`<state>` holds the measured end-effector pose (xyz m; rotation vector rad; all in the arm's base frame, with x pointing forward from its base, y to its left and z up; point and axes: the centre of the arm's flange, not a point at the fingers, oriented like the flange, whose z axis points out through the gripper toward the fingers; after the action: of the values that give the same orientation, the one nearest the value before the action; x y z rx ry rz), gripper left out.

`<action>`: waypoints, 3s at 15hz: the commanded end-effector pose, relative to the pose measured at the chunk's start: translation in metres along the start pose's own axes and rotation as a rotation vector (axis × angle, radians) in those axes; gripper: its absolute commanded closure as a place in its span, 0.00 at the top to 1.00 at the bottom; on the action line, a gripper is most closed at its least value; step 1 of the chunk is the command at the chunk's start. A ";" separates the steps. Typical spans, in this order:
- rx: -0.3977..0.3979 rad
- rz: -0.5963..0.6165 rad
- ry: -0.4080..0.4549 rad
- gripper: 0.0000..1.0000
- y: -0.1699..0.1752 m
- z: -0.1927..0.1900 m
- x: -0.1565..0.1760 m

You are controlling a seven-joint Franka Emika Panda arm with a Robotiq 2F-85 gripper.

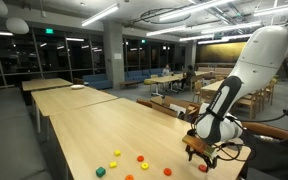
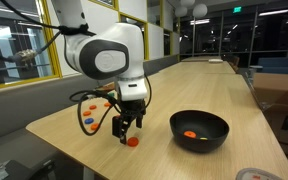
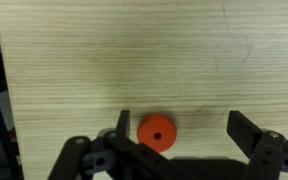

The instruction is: Put some of the rings in the bowl

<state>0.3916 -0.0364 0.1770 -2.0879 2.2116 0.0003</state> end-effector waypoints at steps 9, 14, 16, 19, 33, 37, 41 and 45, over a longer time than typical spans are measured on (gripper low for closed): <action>-0.038 -0.002 0.001 1.00 0.011 -0.003 0.008; -0.044 -0.009 0.017 1.00 0.012 -0.002 0.011; -0.050 -0.021 0.028 0.74 0.012 -0.002 0.012; -0.054 -0.033 0.040 0.49 0.010 -0.003 0.013; 0.016 -0.132 0.121 0.22 -0.009 -0.041 0.012; 0.055 -0.179 0.154 0.22 -0.015 -0.070 0.018; 0.050 -0.185 0.211 0.22 -0.013 -0.095 0.036; 0.050 -0.187 0.249 0.22 -0.013 -0.116 0.063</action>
<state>0.3980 -0.0962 0.2626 -2.3620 2.0979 -0.2908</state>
